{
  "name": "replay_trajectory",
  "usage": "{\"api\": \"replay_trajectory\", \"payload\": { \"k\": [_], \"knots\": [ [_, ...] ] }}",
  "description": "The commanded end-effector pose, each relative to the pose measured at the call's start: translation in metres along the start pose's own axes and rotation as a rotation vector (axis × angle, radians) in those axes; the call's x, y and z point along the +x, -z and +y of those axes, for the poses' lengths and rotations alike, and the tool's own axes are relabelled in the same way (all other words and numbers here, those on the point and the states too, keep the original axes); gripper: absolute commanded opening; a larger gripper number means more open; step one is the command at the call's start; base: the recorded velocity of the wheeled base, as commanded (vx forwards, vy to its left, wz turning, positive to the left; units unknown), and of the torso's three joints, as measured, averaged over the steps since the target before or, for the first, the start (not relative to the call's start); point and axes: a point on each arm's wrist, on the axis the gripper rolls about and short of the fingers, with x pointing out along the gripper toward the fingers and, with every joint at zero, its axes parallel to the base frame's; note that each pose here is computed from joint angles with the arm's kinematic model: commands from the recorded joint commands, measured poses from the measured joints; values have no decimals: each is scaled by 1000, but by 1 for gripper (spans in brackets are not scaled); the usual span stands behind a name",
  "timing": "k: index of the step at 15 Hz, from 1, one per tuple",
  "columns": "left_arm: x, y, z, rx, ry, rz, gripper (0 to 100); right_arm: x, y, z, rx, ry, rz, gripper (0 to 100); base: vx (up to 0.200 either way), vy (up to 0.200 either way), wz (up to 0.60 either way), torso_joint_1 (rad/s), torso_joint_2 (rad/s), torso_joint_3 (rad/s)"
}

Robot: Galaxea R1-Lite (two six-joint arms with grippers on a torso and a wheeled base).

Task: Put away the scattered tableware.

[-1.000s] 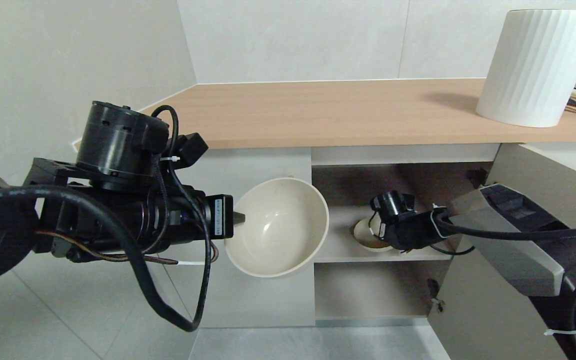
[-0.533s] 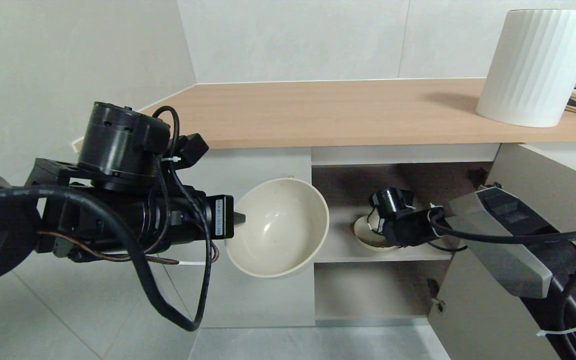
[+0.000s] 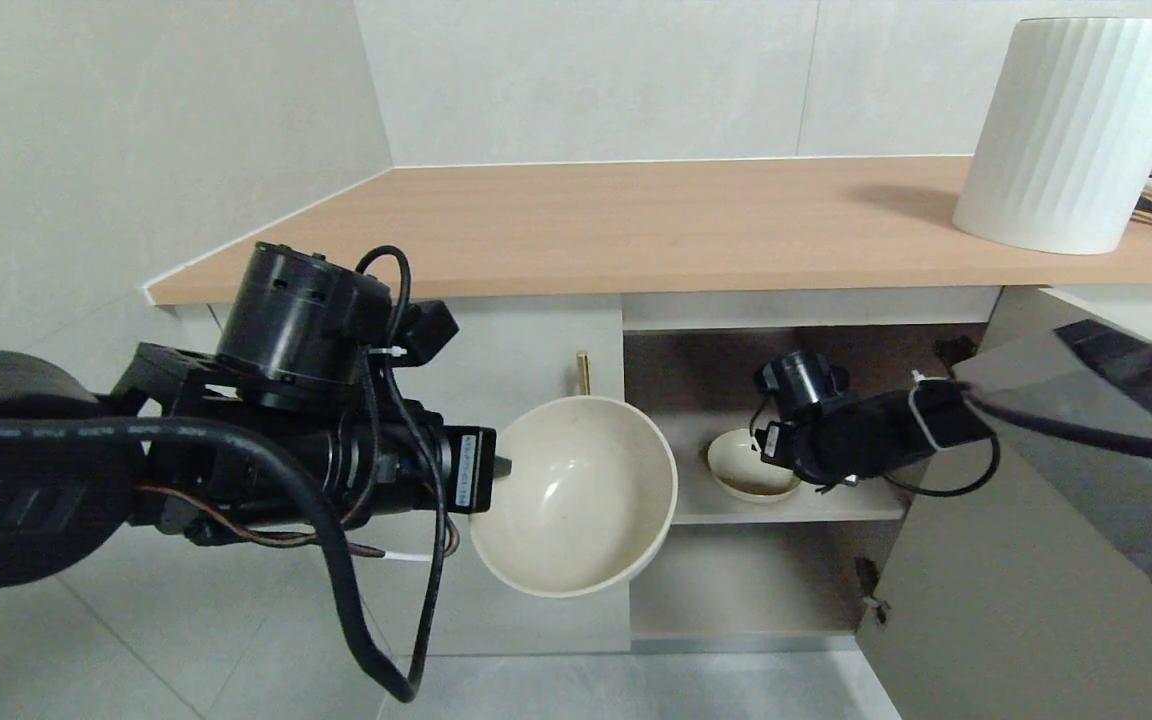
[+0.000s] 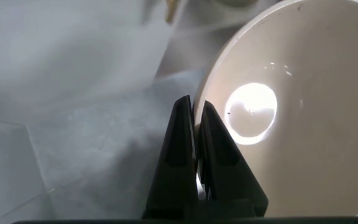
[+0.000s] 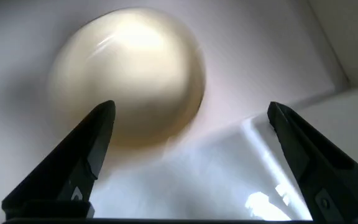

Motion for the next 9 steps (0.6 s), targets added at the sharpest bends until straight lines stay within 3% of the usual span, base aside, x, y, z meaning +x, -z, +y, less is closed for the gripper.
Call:
{"api": "replay_trajectory", "payload": {
  "k": [1,3,5,9],
  "knots": [
    [18,12,-9,55,1,65,0,-128,-31,-28,-10,-258,0,100,0,0,0,0,0,0],
    [38,23,-16,118,-55,109,0,-180,-44,-53,-54,-422,-16,100,0,0,0,0,0,0],
    [53,32,-22,151,-98,144,0,-223,-42,-70,-125,-560,-22,100,0,0,0,0,0,0],
    [67,46,-38,190,-73,188,0,-263,-3,-60,-329,-670,125,100,0,0,0,0,0,0]
  ]
}}
